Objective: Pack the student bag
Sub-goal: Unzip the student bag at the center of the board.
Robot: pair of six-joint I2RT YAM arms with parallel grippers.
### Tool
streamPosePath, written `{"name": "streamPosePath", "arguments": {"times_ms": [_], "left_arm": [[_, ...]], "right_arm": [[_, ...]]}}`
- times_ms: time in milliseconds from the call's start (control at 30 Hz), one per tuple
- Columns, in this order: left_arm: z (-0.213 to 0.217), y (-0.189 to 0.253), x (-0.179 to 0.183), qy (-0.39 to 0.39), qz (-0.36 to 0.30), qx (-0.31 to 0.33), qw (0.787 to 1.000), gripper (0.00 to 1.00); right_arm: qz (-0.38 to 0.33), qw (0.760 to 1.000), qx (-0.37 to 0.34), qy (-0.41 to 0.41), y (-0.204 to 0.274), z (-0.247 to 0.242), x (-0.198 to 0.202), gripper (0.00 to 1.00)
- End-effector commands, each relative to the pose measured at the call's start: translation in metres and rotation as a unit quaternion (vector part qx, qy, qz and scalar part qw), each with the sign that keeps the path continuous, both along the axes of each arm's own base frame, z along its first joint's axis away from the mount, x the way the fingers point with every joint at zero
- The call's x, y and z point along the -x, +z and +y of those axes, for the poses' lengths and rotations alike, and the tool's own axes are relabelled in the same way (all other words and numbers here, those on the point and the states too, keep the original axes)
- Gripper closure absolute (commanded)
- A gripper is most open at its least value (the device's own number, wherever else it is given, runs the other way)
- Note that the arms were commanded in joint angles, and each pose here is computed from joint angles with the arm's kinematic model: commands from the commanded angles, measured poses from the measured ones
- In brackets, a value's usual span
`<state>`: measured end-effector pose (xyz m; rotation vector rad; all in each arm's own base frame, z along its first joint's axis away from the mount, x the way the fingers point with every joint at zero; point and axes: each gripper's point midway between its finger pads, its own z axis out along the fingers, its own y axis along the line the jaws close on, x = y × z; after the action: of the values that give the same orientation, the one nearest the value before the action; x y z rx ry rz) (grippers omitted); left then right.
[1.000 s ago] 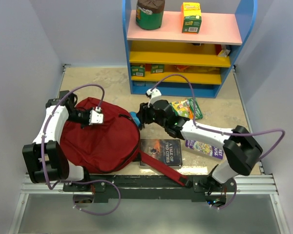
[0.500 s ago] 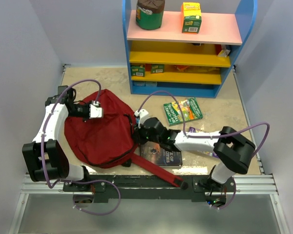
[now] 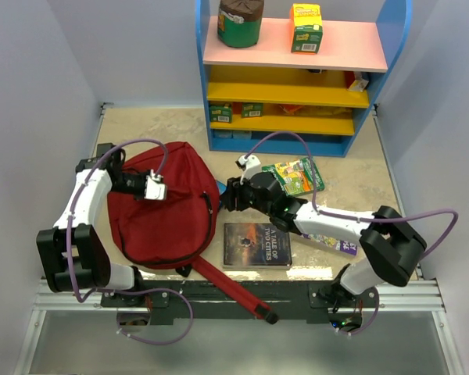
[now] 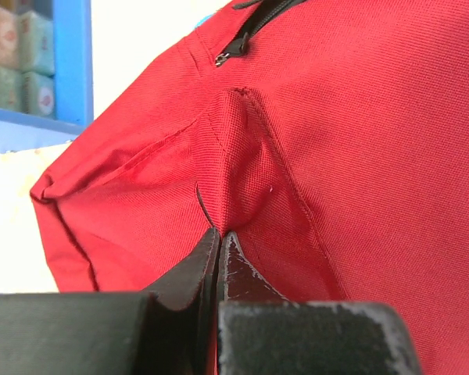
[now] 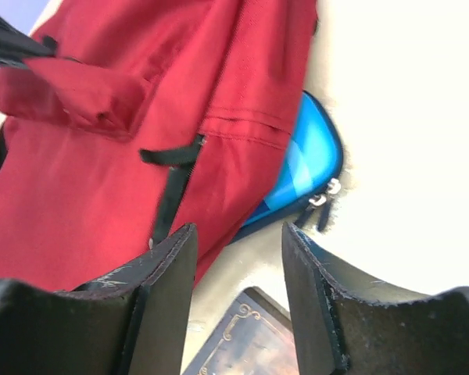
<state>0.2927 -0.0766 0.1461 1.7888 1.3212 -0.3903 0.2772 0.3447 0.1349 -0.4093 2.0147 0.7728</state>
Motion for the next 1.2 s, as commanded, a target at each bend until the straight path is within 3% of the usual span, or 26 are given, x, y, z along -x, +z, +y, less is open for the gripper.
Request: {"name": "streamPosePath", "arguments": {"times_ms": [0, 267, 767, 967, 1167], "left_arm": [[-0.009, 0.006, 0.014, -0.03, -0.021, 0.013, 0.999, 1.0], [-0.009, 0.003, 0.017, -0.029, -0.015, 0.012, 0.999, 1.0], [-0.01, 0.005, 0.015, -0.026, -0.016, 0.014, 0.999, 1.0], [-0.01, 0.006, 0.014, -0.024, -0.017, 0.019, 0.999, 1.0], [-0.009, 0.006, 0.012, -0.019, -0.017, 0.018, 1.0, 1.0]], "right_arm": [[-0.03, 0.997, -0.056, 0.039, 0.033, 0.029, -0.001, 0.49], [-0.023, 0.992, -0.093, 0.081, 0.034, 0.05, 0.005, 0.49], [-0.007, 0.993, -0.072, 0.094, 0.011, 0.069, -0.004, 0.47], [-0.006, 0.991, -0.074, 0.109, 0.012, 0.077, 0.0, 0.55], [-0.007, 0.989, -0.081, 0.122, 0.016, 0.08, 0.009, 0.78]]}}
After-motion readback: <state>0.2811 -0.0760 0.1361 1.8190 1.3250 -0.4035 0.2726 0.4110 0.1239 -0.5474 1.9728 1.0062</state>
